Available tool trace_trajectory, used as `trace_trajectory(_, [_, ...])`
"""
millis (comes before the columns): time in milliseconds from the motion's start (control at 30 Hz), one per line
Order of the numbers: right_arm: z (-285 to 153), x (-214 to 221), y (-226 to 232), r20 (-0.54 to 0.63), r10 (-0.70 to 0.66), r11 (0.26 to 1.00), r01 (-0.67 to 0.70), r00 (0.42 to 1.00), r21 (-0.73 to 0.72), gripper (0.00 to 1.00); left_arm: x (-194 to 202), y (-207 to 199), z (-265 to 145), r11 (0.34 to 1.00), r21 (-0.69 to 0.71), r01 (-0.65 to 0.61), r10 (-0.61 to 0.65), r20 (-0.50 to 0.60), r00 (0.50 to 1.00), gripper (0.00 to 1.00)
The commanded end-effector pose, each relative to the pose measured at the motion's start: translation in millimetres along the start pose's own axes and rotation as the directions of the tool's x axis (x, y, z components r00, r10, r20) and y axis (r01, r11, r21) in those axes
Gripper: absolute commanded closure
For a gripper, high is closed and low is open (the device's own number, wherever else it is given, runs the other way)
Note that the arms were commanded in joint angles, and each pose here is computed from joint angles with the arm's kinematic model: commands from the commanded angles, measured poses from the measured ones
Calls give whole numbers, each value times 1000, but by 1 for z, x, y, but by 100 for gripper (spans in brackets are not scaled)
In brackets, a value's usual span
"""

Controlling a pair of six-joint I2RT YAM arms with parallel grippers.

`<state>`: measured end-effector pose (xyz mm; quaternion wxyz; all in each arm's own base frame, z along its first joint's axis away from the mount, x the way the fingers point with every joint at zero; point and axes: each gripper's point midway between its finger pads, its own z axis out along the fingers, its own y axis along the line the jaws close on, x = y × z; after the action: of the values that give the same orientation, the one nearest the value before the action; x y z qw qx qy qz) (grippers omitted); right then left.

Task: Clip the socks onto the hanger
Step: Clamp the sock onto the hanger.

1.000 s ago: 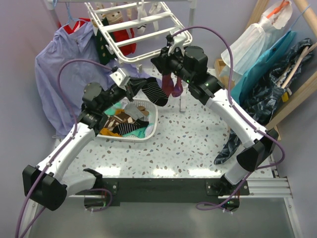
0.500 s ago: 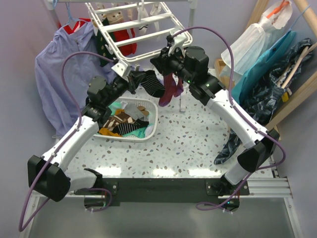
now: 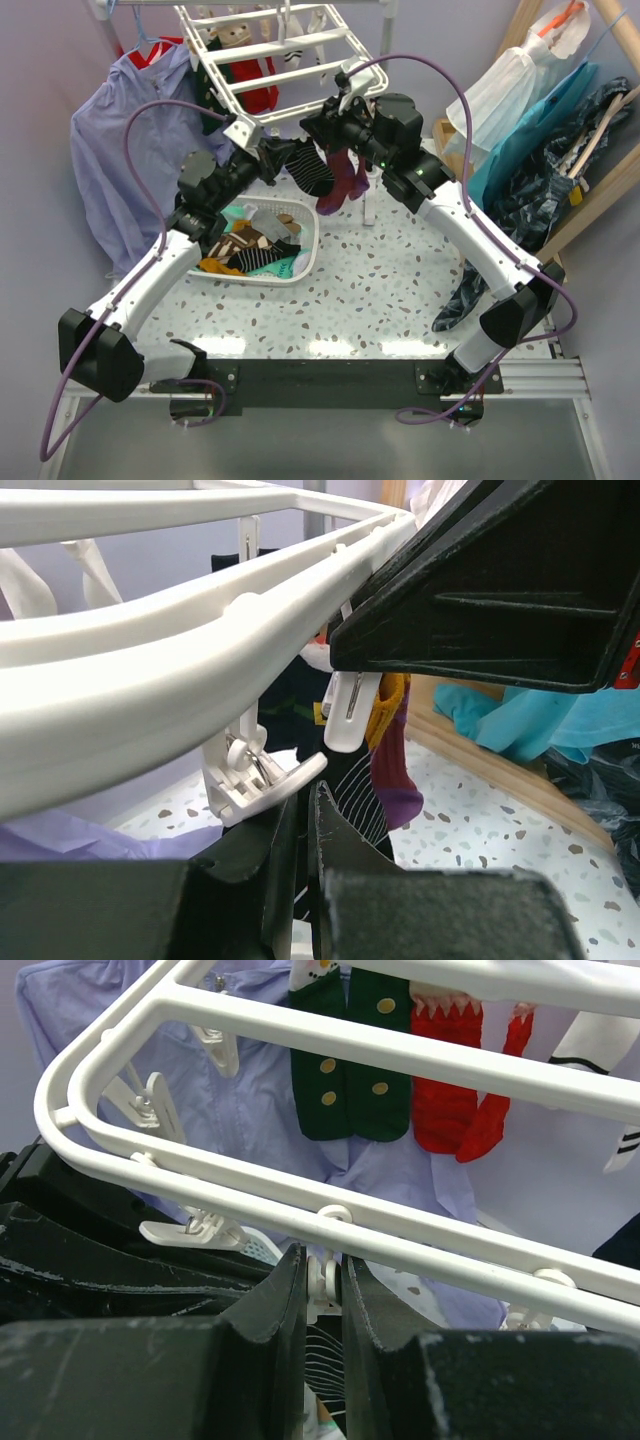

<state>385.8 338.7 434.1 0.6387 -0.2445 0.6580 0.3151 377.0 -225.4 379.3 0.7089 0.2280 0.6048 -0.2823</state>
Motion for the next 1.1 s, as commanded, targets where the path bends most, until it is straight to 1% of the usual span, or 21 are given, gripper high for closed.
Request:
trace_trajectory(0, [-10, -6, 17, 3, -21, 996, 21, 1000, -85, 97, -43, -5, 3, 1000, 14, -10, 8, 122, 992, 100])
trace_trajectory(233, [-9, -3, 22, -12, -34, 993, 32, 999, -118, 97, -49, -3, 5, 1000, 6, 8, -9, 141, 990, 100])
trace_trajectory(800, [-8, 4, 23, -19, -57, 989, 54, 998, -136, 94, -68, -19, 1, 995, 82, 49, -65, 211, 975, 100])
trace_trajectory(867, [-8, 5, 24, -18, -57, 989, 54, 998, -137, 88, -66, -20, 1, 995, 88, 51, -68, 206, 976, 100])
trace_trajectory(900, [-8, 5, 23, -18, -57, 989, 54, 998, -134, 83, -65, -19, 1, 995, 84, 52, -69, 204, 977, 100])
trace_trajectory(933, [-9, 3, 23, -12, -58, 990, 56, 998, -133, 68, -63, -19, 1, 995, 82, 54, -69, 198, 978, 100])
trace_trajectory(1000, [-10, 3, 23, -10, -60, 990, 58, 998, -132, 57, -60, -18, 1, 995, 80, 54, -69, 190, 979, 100])
trace_trajectory(1033, [-10, 2, 22, -9, -61, 990, 60, 998, -127, 48, -59, -18, 2, 995, 79, 55, -69, 186, 980, 100])
trace_trajectory(1067, [-10, 2, 22, -9, -61, 990, 60, 998, -126, 44, -58, -18, 2, 995, 80, 54, -68, 185, 980, 100])
